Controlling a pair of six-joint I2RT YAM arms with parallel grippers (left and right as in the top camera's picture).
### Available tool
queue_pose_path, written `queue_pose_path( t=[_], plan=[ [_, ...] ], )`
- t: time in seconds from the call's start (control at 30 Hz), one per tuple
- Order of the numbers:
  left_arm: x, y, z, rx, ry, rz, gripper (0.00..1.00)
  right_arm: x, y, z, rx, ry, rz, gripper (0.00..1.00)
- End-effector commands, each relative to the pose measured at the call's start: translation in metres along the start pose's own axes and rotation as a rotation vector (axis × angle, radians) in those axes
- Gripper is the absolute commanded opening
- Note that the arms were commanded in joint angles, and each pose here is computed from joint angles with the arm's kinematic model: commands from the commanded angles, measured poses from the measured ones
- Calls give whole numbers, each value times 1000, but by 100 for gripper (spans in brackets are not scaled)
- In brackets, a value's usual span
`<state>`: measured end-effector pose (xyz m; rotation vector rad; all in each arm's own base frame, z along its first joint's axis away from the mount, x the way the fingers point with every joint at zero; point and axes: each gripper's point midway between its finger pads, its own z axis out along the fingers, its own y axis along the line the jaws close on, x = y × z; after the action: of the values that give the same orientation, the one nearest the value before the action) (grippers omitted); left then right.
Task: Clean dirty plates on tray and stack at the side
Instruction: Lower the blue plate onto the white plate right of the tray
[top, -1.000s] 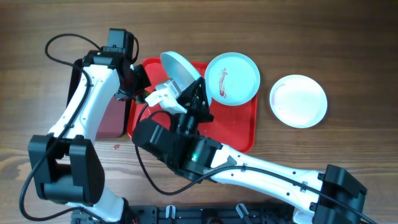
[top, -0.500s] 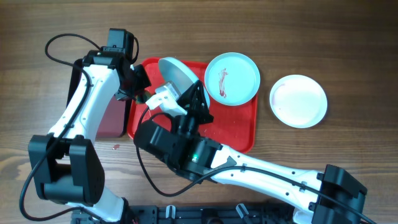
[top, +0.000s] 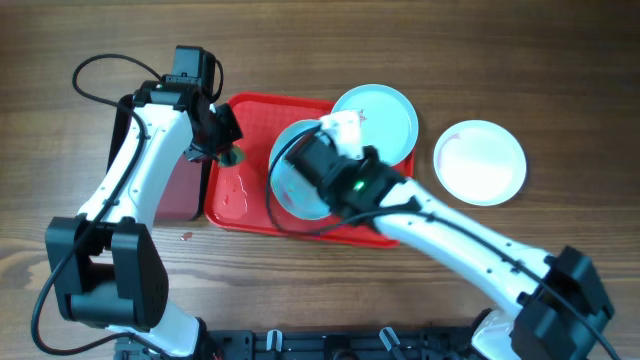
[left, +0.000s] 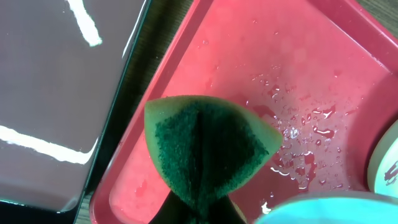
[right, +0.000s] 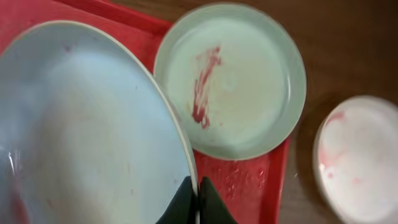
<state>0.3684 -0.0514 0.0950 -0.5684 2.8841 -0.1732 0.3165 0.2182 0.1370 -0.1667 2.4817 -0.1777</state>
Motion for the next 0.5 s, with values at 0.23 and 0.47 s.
queue_pose_path(
  t=[0.23,0.47],
  plan=[
    [2,-1,0,7,5,20,4,7,-129,36,133,223,660,4],
    [2,-1,0,7,6,20,4,23,-193,44,238,291,803,4]
  ],
)
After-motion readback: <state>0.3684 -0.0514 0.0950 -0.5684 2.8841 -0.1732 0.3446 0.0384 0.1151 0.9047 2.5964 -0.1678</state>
